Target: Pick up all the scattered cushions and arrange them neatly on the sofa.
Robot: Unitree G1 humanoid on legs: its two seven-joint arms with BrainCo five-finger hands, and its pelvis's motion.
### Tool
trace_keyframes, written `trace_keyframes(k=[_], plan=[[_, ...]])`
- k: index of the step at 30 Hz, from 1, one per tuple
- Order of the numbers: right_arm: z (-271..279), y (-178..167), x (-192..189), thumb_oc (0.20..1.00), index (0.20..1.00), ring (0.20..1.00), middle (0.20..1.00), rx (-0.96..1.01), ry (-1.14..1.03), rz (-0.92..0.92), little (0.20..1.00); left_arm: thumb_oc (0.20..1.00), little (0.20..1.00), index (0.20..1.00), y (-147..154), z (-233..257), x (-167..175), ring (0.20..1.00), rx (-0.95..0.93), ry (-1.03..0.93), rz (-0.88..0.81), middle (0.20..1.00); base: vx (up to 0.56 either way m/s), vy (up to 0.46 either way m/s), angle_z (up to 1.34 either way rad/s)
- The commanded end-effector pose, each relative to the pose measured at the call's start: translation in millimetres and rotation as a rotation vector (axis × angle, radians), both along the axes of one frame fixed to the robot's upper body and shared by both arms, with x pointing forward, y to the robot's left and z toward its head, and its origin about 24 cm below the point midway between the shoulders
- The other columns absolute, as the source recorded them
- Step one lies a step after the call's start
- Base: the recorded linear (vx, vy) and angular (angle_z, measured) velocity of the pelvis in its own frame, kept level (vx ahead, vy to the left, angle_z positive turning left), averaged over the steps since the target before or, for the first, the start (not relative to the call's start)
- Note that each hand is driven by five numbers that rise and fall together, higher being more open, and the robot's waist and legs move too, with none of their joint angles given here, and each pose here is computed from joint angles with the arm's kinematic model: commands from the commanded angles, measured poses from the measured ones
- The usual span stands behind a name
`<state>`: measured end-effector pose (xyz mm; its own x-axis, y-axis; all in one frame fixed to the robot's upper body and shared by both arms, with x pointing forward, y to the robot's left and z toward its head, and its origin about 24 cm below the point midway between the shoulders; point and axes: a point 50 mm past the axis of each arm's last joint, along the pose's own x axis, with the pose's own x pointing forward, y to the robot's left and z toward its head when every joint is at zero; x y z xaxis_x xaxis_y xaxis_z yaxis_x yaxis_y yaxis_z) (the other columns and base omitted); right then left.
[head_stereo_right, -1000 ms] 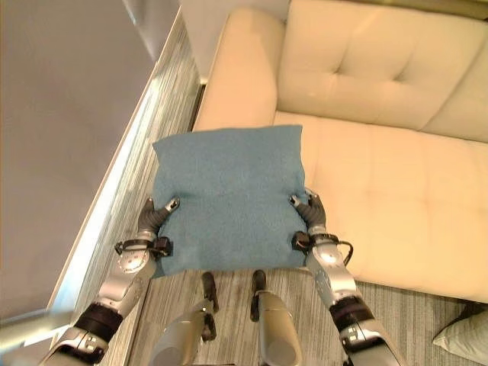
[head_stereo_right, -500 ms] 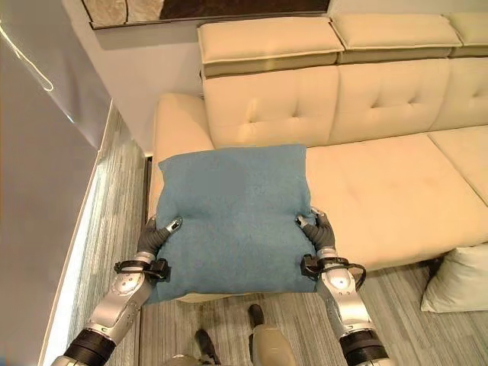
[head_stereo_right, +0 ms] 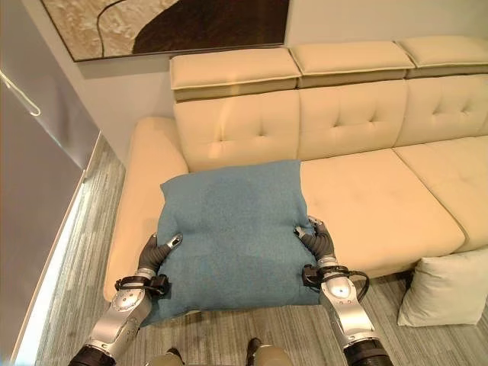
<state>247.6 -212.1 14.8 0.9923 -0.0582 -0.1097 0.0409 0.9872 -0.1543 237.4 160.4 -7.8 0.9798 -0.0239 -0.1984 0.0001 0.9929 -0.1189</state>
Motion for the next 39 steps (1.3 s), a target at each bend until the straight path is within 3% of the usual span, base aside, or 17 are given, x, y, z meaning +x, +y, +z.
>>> trace_keyframes(k=[1, 23, 31, 39], plan=[[50.3, 25.7, 17.2, 0.2, 0.2, 0.2, 0.2, 0.053, -0.271, 0.073, 0.2, 0.2, 0.2, 0.2, -17.4, 51.1, 20.2, 0.2, -0.011, -0.263, -0.101, 0.2, 0.09, 0.046, -0.29], [54.1, 41.2, 23.5, 0.2, 0.2, 0.2, 0.2, 0.01, -0.276, 0.148, 0.2, 0.2, 0.2, 0.2, -9.5, 48.5, 19.8, 0.2, 0.011, -0.254, -0.079, 0.2, 0.16, 0.015, -0.18], [53.7, 21.9, 18.9, 0.2, 0.2, 0.2, 0.2, -0.039, -0.27, 0.102, 0.2, 0.2, 0.2, 0.2, -20.8, 50.6, 24.1, 0.2, -0.047, -0.257, -0.099, 0.2, 0.17, -0.214, 0.51], [47.6, 14.9, 14.1, 0.2, 0.2, 0.2, 0.2, -0.047, -0.242, 0.068, 0.2, 0.2, 0.2, 0.2, -19.0, 48.4, 23.0, 0.2, -0.025, -0.248, -0.103, 0.2, 0.14, 0.074, 0.15]])
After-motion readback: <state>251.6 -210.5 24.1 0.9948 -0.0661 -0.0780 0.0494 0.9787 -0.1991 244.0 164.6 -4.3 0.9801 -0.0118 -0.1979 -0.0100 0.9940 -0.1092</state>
